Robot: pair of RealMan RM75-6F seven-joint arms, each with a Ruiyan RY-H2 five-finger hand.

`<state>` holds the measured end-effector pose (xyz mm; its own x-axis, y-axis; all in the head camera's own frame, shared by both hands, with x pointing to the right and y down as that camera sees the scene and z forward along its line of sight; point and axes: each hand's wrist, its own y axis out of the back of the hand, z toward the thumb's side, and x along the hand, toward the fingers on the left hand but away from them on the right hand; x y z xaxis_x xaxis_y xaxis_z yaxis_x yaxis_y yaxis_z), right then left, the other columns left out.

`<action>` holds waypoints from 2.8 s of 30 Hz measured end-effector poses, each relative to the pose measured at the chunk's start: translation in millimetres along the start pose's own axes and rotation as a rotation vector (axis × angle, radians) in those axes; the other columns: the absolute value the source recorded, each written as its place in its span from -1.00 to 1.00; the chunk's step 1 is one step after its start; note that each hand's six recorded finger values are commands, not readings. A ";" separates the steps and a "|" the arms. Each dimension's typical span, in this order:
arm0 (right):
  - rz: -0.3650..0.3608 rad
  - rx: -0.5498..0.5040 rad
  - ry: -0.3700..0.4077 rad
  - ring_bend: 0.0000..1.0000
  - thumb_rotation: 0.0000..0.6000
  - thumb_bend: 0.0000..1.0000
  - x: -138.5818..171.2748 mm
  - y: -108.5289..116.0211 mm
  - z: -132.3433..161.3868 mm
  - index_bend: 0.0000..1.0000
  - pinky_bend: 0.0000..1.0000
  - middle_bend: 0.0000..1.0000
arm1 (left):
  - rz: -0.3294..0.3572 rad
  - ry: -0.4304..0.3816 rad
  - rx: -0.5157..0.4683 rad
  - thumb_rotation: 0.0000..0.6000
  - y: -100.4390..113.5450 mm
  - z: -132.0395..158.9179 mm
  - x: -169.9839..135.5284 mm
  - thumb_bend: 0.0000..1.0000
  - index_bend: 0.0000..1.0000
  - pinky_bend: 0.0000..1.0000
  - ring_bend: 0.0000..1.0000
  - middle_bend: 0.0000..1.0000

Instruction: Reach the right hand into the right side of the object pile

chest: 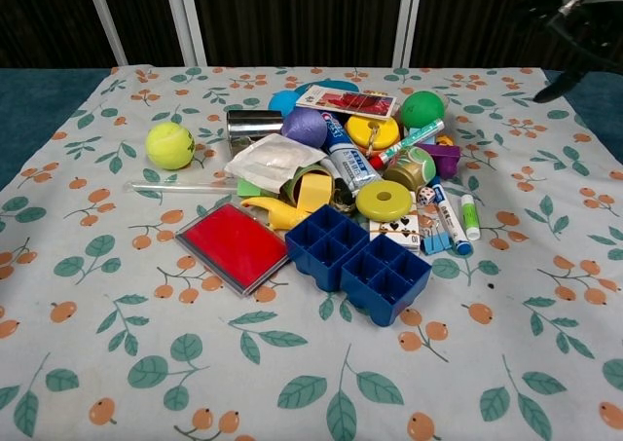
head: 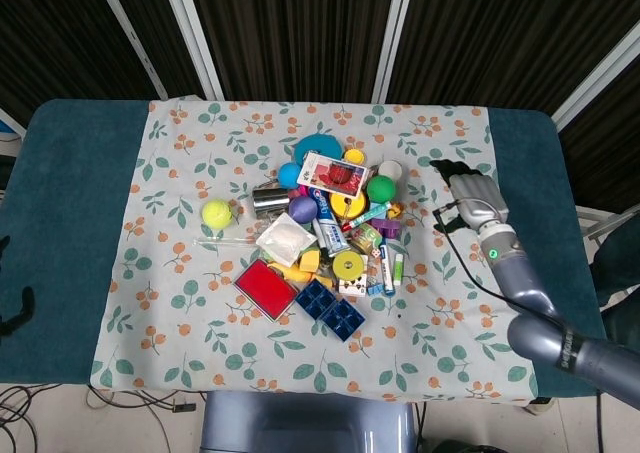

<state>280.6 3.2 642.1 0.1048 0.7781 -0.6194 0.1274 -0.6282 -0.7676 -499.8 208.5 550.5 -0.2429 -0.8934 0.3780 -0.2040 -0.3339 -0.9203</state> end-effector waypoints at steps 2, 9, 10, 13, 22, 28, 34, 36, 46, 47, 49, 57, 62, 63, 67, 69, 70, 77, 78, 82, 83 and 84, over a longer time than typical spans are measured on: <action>0.008 -0.020 -0.013 -0.71 1.00 -0.47 -14.7 -1.8 11.4 -0.69 -0.58 -0.68 | -0.004 0.001 0.000 1.00 -0.6 -0.1 0.4 -0.02 -0.94 -1.00 -1.00 -1.00; 0.028 -0.057 -0.036 -0.71 1.00 -0.46 -48.3 -20.0 45.1 -0.65 -0.58 -0.66 | -0.009 0.010 -0.008 1.00 -0.5 -1.3 1.8 -0.02 -0.94 -1.00 -1.00 -1.00; 0.032 -0.062 -0.041 -0.71 1.00 -0.46 -50.6 -23.6 46.5 -0.64 -0.58 -0.65 | -0.009 0.012 -0.010 1.00 -0.3 -1.5 1.9 -0.02 -0.94 -1.00 -1.00 -1.00; 0.040 -0.074 -0.050 -0.68 1.00 -0.47 -57.7 -33.9 51.5 -0.62 -0.58 -0.62 | -0.012 0.016 -0.015 1.00 -0.1 -1.9 2.2 -0.02 -0.94 -1.00 -1.00 -1.00; 0.039 -0.109 -0.055 -0.61 1.00 -0.43 -74.9 -61.5 65.0 -0.57 -0.58 -0.55 | -0.023 0.021 -0.018 1.00 -2.1 -2.6 2.2 -0.02 -0.94 -1.00 -1.00 -1.00; 0.041 -0.128 -0.063 -0.54 1.00 -0.41 -82.8 -68.7 67.5 -0.53 -0.58 -0.48 | -0.024 0.029 -0.025 1.00 -1.8 -3.8 2.8 -0.02 -0.94 -1.00 -1.00 -1.00; 0.042 -0.158 -0.065 -0.50 1.00 -0.41 -90.6 -75.2 71.6 -0.52 -0.58 -0.43 | -0.023 0.035 -0.031 1.00 -0.7 -4.4 3.5 -0.02 -0.94 -1.00 -1.00 -1.00; 0.043 -0.156 -0.057 -0.48 1.00 -0.41 -92.0 -77.6 75.0 -0.52 -0.58 -0.42 | -0.024 0.036 -0.031 1.00 -0.6 -4.7 3.6 -0.02 -0.94 -1.00 -1.00 -1.00; 0.034 -0.125 -0.050 -0.25 1.00 -0.28 -96.3 -85.0 79.1 -0.39 -0.50 -0.26 | -0.019 0.043 -0.036 1.00 1.2 -6.2 4.5 -0.02 -0.94 -1.00 -1.00 -1.00; 0.031 -0.118 -0.050 -0.22 1.00 -0.26 -96.7 -85.3 78.6 -0.38 -0.49 -0.25 | -0.020 0.043 -0.036 1.00 1.1 -6.3 4.5 -0.02 -0.94 -1.00 -1.00 -1.00; 0.023 -0.105 -0.050 -0.14 1.00 -0.21 -97.3 -85.3 77.5 -0.36 -0.46 -0.24 | -0.022 0.045 -0.037 1.00 1.0 -6.4 4.6 -0.02 -0.94 -1.00 -1.00 -1.00; -0.008 -0.064 -0.036 -0.05 1.00 -0.10 -96.0 -81.8 74.6 -0.35 -0.45 -0.22 | -0.025 0.048 -0.042 1.00 1.1 -6.7 4.6 -0.02 -0.94 -1.00 -1.00 -1.00; -0.010 -0.098 -0.024 -0.04 1.00 -0.09 -92.9 -75.1 73.5 -0.35 -0.45 -0.22 | -0.027 0.047 -0.042 1.00 0.8 -6.3 4.2 -0.02 -0.94 -1.00 -1.00 -1.00; -0.009 -0.109 -0.019 -0.04 1.00 -0.09 -92.1 -73.7 74.2 -0.35 -0.45 -0.22 | -0.027 0.048 -0.042 1.00 0.9 -6.4 4.1 -0.02 -0.94 -1.00 -1.00 -1.00; -0.017 -0.154 0.010 -0.04 1.00 -0.10 -86.9 -63.1 79.1 -0.35 -0.45 -0.23 | -0.024 0.049 -0.043 1.00 1.7 -6.7 4.2 -0.02 -0.94 -1.00 -1.00 -1.00; -0.028 -0.176 0.029 -0.04 1.00 -0.10 -83.1 -54.8 81.7 -0.35 -0.45 -0.23 | -0.023 0.049 -0.043 1.00 1.9 -6.7 4.3 -0.02 -0.94 -1.00 -1.00 -1.00; -0.033 -0.185 0.038 -0.04 1.00 -0.10 -81.2 -50.9 82.9 -0.35 -0.45 -0.23 | -0.024 0.049 -0.043 1.00 1.9 -6.7 4.3 -0.02 -0.94 -1.00 -1.00 -1.00; -0.071 -0.265 0.125 -0.04 1.00 -0.10 -54.5 -14.5 92.1 -0.35 -0.45 -0.23 | -0.027 0.045 -0.038 1.00 0.7 -5.9 4.0 -0.02 -0.94 -1.00 -1.00 -1.00; -0.075 -0.275 0.139 -0.04 1.00 -0.10 -49.6 -9.3 93.2 -0.35 -0.45 -0.23 | -0.026 0.044 -0.037 1.00 0.7 -5.7 3.8 -0.02 -0.94 -1.00 -1.00 -1.00; -0.095 -0.323 0.197 -0.04 1.00 -0.10 -24.5 13.5 95.7 -0.35 -0.45 -0.23 | -0.024 0.044 -0.035 1.00 0.8 -5.5 3.2 -0.02 -0.94 -1.00 -1.00 -1.00; -0.102 -0.336 0.215 -0.04 1.00 -0.10 -15.4 20.4 95.7 -0.35 -0.45 -0.23 | -0.025 0.044 -0.035 1.00 0.7 -5.5 3.1 -0.02 -0.94 -1.00 -1.00 -1.00; -0.108 -0.344 0.228 -0.05 1.00 -0.10 -8.2 25.5 95.3 -0.35 -0.45 -0.23 | -0.025 0.044 -0.035 1.00 0.5 -5.3 2.9 -0.02 -0.94 -1.00 -1.00 -1.00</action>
<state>188.9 -19.1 611.9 0.2838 0.8432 -0.4566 0.4674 -0.5375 -0.7019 -505.6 207.4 551.7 -0.2786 -0.8707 0.4052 -0.2430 -0.3442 -0.9069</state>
